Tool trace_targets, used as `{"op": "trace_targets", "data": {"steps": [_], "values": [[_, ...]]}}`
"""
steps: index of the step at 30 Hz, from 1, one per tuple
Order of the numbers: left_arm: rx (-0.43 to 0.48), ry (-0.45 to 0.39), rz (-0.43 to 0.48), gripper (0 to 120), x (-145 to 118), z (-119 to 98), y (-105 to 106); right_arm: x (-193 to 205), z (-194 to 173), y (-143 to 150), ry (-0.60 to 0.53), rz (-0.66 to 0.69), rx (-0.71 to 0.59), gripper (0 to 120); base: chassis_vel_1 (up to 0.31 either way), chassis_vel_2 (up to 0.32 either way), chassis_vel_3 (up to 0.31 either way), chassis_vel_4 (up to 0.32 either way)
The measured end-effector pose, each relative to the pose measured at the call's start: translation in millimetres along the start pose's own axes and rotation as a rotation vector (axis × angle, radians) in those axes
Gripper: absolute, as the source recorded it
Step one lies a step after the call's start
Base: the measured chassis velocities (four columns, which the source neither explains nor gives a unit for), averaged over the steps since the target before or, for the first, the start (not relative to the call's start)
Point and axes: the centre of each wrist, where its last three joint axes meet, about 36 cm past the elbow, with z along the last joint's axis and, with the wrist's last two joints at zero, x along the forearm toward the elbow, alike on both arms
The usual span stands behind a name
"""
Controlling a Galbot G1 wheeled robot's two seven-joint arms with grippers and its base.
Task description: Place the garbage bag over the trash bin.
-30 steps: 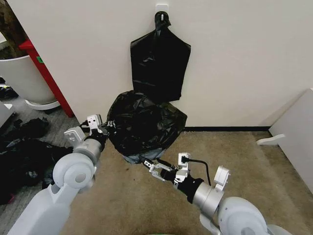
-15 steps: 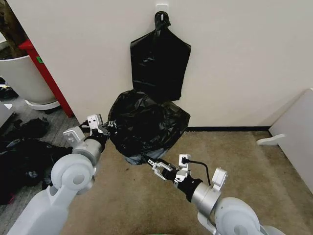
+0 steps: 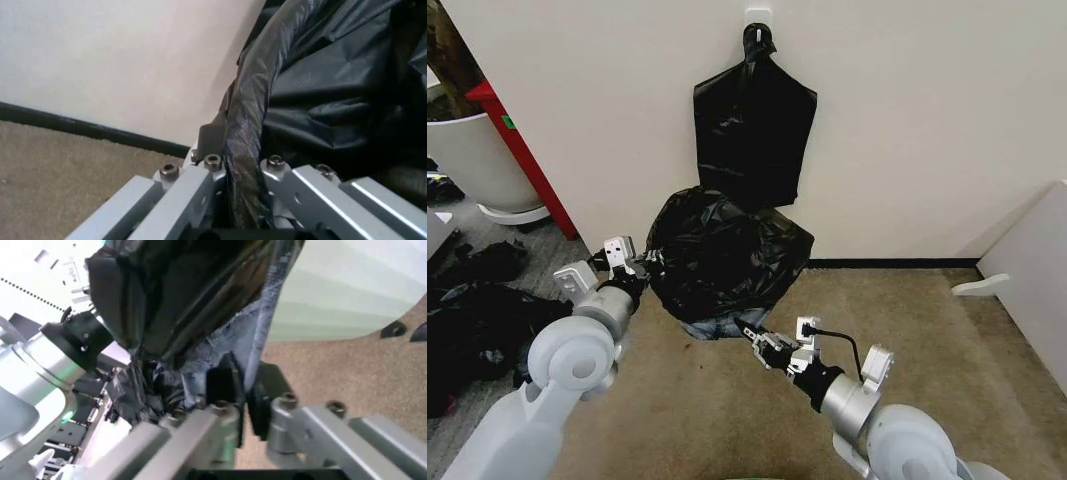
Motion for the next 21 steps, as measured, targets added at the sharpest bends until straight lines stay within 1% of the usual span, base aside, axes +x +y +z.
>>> {"op": "trace_targets", "data": {"steps": [7, 15, 17, 19, 21], "values": [[0.026, 0.019, 0.012, 1, 3, -1, -1, 0, -1, -7, -0.009, 0.023, 0.005, 0, 0.000, 0.000, 0.000, 0.000], [0.075, 0.039, 0.024, 1, 10, -9, 1, 2, 7, -30, 0.003, 0.087, 0.014, 0, 0.000, 0.000, 0.000, 0.000], [0.077, 0.040, 0.025, 1, 10, -10, 2, 2, 7, -32, 0.003, 0.093, 0.014, 0, 0.000, 0.000, 0.000, 0.000], [0.082, 0.046, 0.029, 1, 14, -11, 2, 3, 10, -44, 0.006, 0.119, 0.017, 0, 0.000, 0.000, 0.000, 0.000], [0.084, 0.049, 0.030, 1, 14, -12, 3, 3, 10, -47, 0.007, 0.124, 0.017, 0, 0.000, 0.000, 0.000, 0.000]]}}
